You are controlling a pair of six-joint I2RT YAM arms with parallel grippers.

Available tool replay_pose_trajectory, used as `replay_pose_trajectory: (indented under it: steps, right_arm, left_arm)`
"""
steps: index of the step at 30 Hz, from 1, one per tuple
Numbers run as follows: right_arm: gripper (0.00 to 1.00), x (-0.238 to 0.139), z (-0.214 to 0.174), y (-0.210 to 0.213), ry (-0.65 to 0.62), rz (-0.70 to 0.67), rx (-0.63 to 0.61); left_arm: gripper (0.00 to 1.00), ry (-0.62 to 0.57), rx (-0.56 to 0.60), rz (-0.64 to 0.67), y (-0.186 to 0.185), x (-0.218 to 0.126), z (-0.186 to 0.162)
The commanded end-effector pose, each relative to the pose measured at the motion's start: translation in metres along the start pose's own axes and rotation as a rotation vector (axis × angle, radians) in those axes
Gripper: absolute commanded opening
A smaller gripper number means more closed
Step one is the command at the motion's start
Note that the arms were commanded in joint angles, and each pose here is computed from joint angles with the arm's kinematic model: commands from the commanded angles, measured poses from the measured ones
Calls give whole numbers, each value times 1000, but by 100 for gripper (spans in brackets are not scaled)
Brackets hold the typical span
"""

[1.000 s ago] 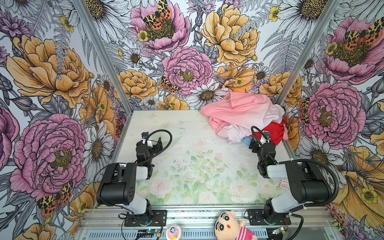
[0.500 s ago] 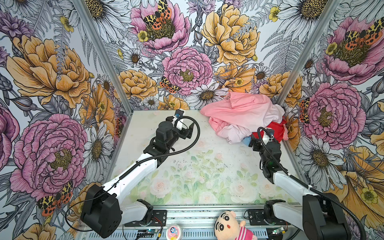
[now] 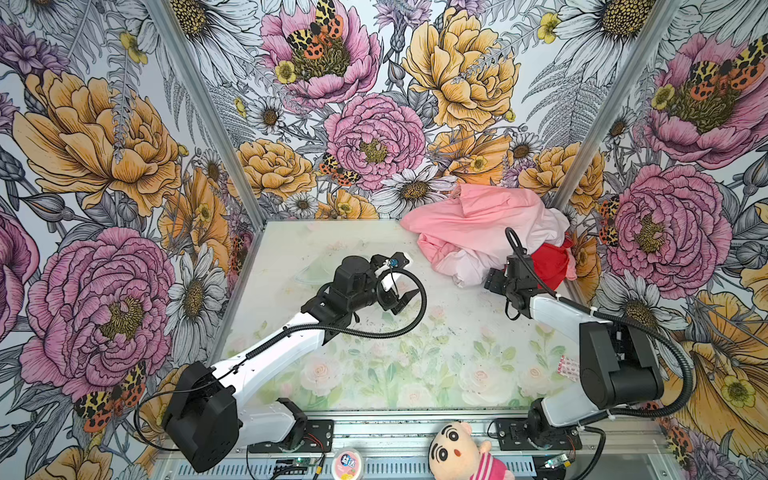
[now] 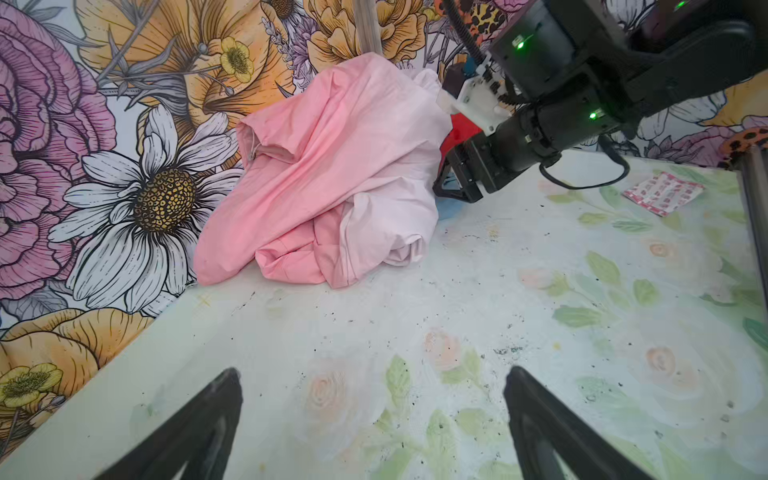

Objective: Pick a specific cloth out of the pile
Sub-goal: 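Grasp the light blue shorts with the right gripper while the left arm advances, then lift the light blue shorts out of the pile with the right gripper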

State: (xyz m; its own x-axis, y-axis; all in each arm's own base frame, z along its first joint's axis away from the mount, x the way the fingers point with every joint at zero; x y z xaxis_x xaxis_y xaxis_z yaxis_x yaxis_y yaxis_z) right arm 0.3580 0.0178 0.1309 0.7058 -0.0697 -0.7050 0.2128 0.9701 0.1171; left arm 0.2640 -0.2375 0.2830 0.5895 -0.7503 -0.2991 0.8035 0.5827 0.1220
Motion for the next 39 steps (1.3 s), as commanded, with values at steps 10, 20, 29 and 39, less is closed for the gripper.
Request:
replay_pose_trajectory:
  steps: [10,20,29,39]
  right_arm:
    - [70,28,4,-14,58,-100,173]
    - [19,53,18,-14,131,-53,183]
    - [0,-67,109,13,-139,-42,24]
    - [0,-279,322,86,-747,263,-73]
  left_arm:
    - [99,-84,23,9,-7,-7,28]
    - [99,-89,37,52,-3,-12,32]
    - [99,-101,48,147,9,-23,36]
    - [99,-131,-36,208,38,-34,40]
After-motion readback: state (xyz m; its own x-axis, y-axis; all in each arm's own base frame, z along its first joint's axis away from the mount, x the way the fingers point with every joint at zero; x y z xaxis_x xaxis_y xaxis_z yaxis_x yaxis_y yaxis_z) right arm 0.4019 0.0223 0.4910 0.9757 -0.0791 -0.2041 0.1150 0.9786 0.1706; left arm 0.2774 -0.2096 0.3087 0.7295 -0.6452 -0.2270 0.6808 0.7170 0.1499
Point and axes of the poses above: each gripper's point midway between its finger pads, its own x axis out along the fingers, its own y axis along the line the jaws close on, z = x × y, the point moved 7 cm from there along -x, back along the fingers, and after that the axes turned 5 degrees about -x, right-handed, at the moved point
